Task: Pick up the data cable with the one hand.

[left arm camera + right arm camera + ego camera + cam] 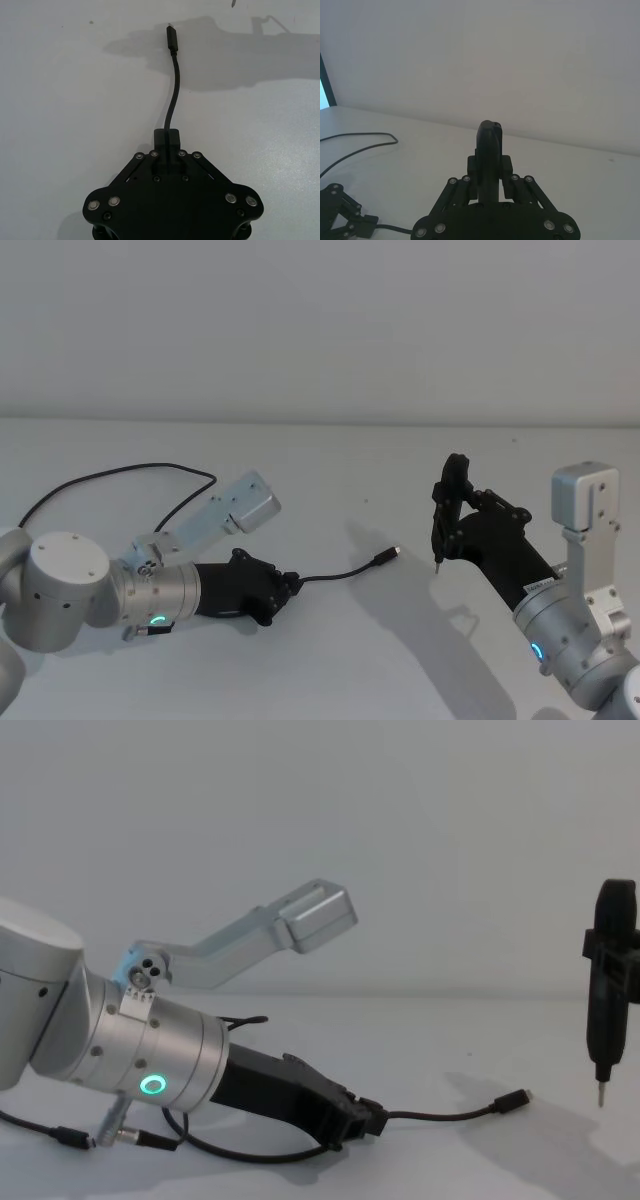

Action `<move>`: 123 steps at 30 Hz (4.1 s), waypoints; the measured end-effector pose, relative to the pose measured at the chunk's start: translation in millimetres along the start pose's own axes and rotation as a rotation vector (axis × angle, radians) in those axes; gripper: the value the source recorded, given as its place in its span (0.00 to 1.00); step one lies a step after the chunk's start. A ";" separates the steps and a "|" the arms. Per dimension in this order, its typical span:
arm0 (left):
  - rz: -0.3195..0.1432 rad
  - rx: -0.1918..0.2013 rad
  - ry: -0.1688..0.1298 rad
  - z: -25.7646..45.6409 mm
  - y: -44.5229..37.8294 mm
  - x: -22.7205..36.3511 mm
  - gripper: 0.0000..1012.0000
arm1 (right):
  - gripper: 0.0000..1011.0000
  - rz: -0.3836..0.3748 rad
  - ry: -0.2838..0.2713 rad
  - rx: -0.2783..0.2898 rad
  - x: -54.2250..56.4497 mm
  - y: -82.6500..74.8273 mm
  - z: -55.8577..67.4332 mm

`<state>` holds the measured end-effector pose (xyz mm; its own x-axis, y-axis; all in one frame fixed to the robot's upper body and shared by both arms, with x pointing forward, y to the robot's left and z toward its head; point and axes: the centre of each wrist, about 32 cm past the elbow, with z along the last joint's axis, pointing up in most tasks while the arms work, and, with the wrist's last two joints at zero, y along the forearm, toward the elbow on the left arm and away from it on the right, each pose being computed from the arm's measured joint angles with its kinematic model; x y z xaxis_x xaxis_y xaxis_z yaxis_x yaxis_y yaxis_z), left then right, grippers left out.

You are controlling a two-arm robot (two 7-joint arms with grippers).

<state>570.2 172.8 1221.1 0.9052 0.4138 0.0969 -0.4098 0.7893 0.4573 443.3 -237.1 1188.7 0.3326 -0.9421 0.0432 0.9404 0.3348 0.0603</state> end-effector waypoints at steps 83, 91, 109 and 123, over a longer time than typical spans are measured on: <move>0.007 -0.166 -0.311 26.7 23.0 -17.6 0.04 | 0.27 -0.017 0.017 0.117 13.6 10.6 24.5; 0.007 -0.166 -0.311 26.7 23.0 -17.6 0.04 | 0.27 -0.014 0.022 0.114 12.1 9.5 24.5; 0.007 -0.166 -0.311 26.7 23.0 -17.6 0.04 | 0.27 0.001 0.024 0.112 7.2 5.6 25.2; 0.007 -0.166 -0.310 26.7 23.0 -17.5 0.04 | 0.27 0.005 0.010 0.117 5.9 5.4 25.8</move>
<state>547.9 171.5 1253.5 0.8830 0.2819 0.3754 -0.4057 0.8606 0.3079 448.5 -240.4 1215.0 0.3382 -0.9405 0.0336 0.9243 0.3386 0.1759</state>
